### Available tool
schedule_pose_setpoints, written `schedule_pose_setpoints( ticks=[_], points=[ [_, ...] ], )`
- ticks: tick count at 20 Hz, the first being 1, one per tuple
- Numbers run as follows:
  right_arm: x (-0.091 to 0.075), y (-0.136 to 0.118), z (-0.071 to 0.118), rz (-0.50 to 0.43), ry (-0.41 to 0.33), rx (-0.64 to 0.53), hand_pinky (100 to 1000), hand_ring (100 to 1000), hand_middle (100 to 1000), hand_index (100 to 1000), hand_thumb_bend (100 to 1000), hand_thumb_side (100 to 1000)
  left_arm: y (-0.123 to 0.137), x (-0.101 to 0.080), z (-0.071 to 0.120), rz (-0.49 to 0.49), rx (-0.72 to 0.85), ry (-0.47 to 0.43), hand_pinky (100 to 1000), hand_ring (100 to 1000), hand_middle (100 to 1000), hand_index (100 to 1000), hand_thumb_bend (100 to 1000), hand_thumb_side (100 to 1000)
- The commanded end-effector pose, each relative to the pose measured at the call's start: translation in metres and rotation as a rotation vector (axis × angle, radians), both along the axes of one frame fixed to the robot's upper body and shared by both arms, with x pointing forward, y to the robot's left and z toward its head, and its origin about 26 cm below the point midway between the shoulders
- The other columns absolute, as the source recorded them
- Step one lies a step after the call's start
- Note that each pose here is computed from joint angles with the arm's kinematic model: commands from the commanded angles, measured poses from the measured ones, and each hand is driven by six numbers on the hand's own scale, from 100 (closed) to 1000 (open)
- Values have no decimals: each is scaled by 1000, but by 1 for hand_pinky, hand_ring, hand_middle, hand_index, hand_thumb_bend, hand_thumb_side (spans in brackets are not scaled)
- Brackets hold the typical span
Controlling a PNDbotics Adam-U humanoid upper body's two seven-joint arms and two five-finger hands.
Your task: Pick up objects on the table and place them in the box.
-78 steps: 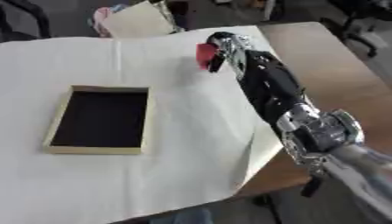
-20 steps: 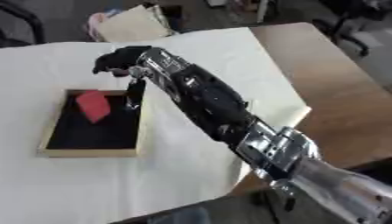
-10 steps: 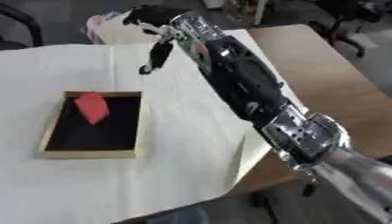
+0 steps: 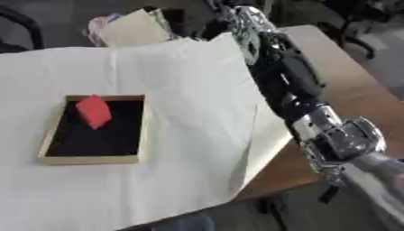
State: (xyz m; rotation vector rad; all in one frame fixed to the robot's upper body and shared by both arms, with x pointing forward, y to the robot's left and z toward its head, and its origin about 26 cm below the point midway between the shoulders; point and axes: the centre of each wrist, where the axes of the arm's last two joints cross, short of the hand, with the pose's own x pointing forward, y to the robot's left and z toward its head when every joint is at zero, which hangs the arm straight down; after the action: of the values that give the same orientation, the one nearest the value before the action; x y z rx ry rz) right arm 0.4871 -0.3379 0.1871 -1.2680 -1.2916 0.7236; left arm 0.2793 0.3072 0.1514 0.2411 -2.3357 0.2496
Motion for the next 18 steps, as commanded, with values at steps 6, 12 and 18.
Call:
schedule_pose_setpoints(
  ticks=[6,12,18],
  points=[
    [-6,-54,-24,-378,-150,241,517,807,782,961,618,330,4,-1,8,11,19,-20,811,542,609,810,230,463],
    [-24,-77,-86,-666,-122,398,534,834,803,970,635,338,5,-2,7,21,19,-18,811,541,608,810,228,463],
    [-37,-86,-113,-732,-179,446,538,861,816,987,645,344,4,-1,8,12,22,-20,811,542,608,810,226,464]
  ],
)
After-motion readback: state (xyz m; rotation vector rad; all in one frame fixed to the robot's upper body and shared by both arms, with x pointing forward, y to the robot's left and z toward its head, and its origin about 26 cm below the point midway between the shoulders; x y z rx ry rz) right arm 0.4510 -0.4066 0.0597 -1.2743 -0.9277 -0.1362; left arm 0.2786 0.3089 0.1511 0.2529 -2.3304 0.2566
